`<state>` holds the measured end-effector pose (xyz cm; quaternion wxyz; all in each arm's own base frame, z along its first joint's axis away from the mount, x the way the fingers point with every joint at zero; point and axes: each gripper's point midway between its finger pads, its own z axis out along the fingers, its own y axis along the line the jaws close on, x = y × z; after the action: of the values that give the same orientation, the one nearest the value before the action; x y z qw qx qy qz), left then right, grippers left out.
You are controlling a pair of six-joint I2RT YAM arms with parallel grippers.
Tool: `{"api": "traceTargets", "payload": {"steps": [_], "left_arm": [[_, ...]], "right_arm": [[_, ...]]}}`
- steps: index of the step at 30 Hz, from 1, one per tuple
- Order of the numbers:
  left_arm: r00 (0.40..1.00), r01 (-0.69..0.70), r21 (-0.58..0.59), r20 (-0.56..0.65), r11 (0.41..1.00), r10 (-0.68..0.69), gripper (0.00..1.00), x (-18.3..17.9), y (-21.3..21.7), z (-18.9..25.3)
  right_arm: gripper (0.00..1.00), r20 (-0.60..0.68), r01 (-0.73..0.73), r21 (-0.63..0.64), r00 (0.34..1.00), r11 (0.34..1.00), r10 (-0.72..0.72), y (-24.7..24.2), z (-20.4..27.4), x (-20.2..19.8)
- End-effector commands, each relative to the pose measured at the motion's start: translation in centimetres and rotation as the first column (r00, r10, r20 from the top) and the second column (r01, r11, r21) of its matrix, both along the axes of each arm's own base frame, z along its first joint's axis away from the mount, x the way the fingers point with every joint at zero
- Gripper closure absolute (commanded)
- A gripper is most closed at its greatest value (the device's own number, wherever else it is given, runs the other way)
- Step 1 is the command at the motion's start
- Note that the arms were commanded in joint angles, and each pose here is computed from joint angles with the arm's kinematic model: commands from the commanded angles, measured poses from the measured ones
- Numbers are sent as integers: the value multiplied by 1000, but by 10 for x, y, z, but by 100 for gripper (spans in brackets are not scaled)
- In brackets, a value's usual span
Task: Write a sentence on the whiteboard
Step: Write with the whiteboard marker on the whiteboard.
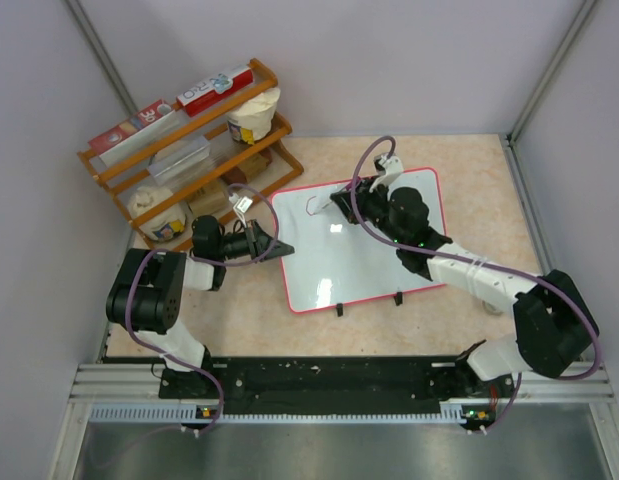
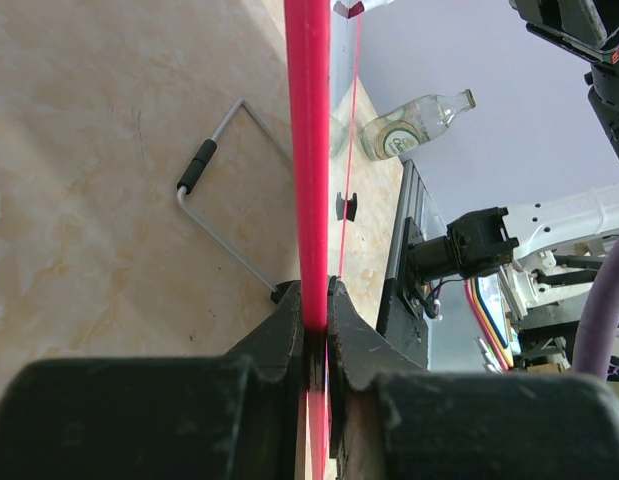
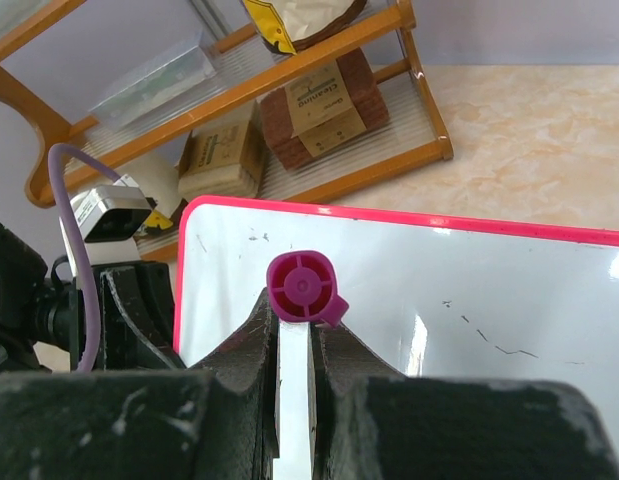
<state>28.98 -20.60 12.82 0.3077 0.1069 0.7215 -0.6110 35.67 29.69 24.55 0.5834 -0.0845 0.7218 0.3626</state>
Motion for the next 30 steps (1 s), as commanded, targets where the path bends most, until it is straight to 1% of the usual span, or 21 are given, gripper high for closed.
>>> {"api": "traceTargets", "payload": {"steps": [1, 16, 30], "left_arm": [[993, -15, 21, 122, 1000, 13, 100, 12, 1, 8], [992, -15, 25, 123, 1000, 12, 100, 12, 1, 7], [993, -14, 28, 119, 1000, 11, 100, 12, 1, 6]], "right_arm": [[100, 23, 69, -37, 997, 997, -68, -13, 3, 5], [100, 94, 63, 36, 993, 997, -66, -16, 44, -1], [100, 100, 119, 43, 987, 992, -123, -24, 46, 8]]}}
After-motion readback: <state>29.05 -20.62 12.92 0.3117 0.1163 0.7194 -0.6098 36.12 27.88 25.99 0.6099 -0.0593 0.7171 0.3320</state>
